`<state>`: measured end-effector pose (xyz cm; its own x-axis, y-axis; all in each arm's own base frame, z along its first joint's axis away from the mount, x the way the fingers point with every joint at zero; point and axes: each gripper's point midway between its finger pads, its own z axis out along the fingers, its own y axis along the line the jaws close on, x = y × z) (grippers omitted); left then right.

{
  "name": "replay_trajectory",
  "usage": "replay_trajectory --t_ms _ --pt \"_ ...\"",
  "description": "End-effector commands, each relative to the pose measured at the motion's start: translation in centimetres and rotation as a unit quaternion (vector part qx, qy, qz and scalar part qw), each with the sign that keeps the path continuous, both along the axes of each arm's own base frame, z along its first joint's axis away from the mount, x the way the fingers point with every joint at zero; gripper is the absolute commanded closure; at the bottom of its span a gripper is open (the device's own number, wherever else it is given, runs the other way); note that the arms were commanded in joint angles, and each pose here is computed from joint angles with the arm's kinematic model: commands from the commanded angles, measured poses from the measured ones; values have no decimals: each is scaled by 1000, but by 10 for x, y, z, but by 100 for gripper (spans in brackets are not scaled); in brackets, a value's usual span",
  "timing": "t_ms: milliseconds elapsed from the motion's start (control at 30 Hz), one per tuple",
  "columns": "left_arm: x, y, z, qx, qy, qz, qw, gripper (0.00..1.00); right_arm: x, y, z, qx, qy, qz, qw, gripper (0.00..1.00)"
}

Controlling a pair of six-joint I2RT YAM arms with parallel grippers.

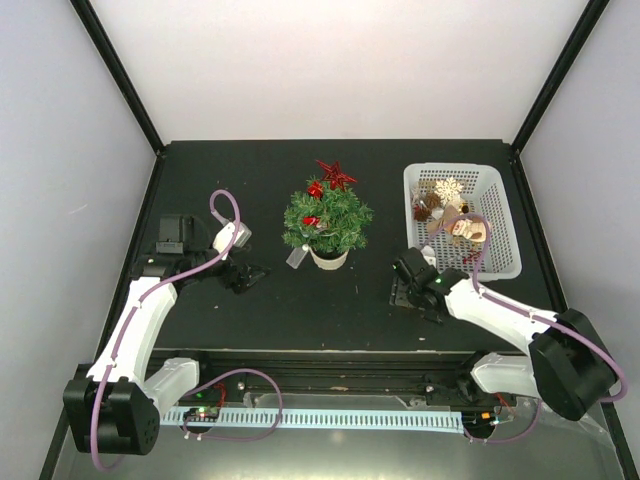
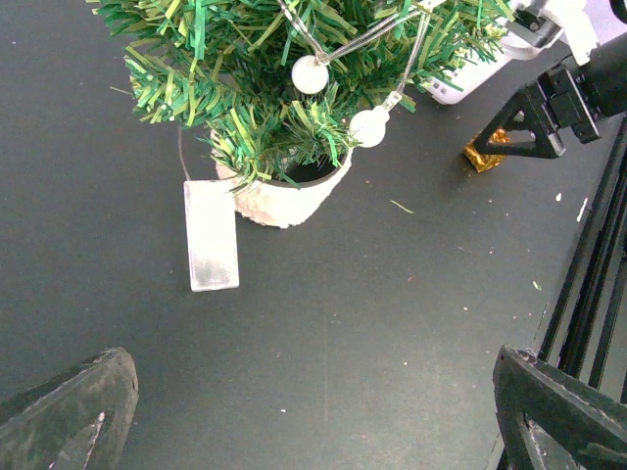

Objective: Decorate the small christmas tree

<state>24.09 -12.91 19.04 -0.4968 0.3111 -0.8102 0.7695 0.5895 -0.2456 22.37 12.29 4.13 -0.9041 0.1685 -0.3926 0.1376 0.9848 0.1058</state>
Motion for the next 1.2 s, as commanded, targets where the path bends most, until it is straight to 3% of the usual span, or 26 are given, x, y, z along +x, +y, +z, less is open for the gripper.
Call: replay_trajectory --t_ms 0,367,667,933,1067,1167 --pt "0 0 7 -4 -15 -4 1000 1 -3 -5 -6 2 -1 -13 1000 27" --pt "0 -1 8 -5 -17 -5 1000 1 -3 -1 -2 16 -7 -7 1000 51" --pt "-1 -1 9 -5 -19 -5 1000 1 -7 1 3 29 -15 6 999 57" --pt "-2 0 12 -5 -23 -4 1000 1 -11 1 -13 16 12 16 1000 50" --pt "-2 -1 11 -5 -22 -4 1000 1 -9 3 -11 20 7 17 1000 56" --pt "-2 -1 11 -5 -23 -5 1000 1 -6 4 -3 27 -7 16 999 65"
